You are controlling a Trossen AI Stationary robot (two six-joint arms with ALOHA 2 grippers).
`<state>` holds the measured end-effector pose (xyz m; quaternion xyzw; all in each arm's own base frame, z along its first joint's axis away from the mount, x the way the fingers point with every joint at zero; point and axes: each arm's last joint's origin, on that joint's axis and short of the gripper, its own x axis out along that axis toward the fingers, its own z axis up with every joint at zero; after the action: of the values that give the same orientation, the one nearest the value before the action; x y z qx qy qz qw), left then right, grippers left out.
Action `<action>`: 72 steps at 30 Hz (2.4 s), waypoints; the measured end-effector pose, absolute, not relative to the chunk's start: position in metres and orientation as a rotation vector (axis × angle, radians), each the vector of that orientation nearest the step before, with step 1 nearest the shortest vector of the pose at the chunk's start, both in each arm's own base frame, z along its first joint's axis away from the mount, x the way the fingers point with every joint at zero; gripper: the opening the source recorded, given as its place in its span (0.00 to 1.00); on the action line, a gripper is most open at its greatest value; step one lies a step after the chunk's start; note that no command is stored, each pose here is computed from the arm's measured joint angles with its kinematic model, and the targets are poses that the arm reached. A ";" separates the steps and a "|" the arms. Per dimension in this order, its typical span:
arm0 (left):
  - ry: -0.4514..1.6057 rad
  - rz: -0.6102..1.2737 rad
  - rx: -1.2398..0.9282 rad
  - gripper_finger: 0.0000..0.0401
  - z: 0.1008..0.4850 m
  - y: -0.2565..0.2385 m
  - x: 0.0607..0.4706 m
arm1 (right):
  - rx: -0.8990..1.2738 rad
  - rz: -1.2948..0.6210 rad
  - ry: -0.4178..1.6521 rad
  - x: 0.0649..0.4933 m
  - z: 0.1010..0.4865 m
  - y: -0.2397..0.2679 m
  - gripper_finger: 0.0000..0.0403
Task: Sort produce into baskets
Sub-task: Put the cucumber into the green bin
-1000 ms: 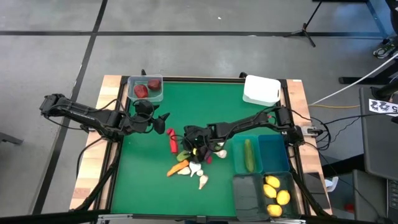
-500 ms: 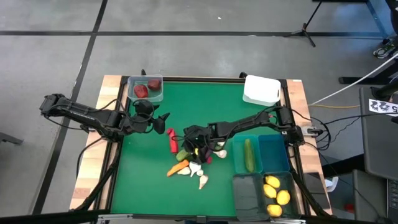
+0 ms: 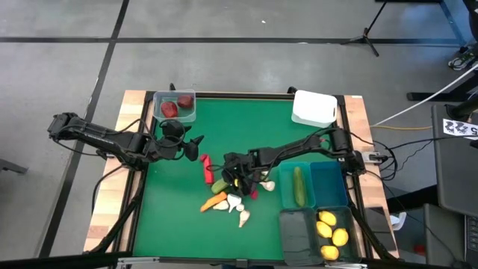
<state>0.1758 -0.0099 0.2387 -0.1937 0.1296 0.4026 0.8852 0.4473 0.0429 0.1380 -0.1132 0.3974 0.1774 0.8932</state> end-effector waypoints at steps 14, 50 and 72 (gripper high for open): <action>0.269 0.838 -0.404 0.86 0.239 -0.010 0.176 | -0.254 0.328 0.858 0.449 0.125 0.042 0.42; 0.320 0.954 -0.600 0.86 0.251 0.025 0.110 | -0.218 0.089 1.302 0.318 0.322 0.030 0.41; 0.330 0.998 -0.673 0.86 0.216 0.025 0.108 | -1.217 0.378 1.352 0.184 0.262 0.110 0.42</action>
<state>0.1083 0.0247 0.2156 -0.3149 0.1546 0.4674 0.8115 0.1842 0.1103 0.2621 -0.5248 0.5829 0.1629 0.5985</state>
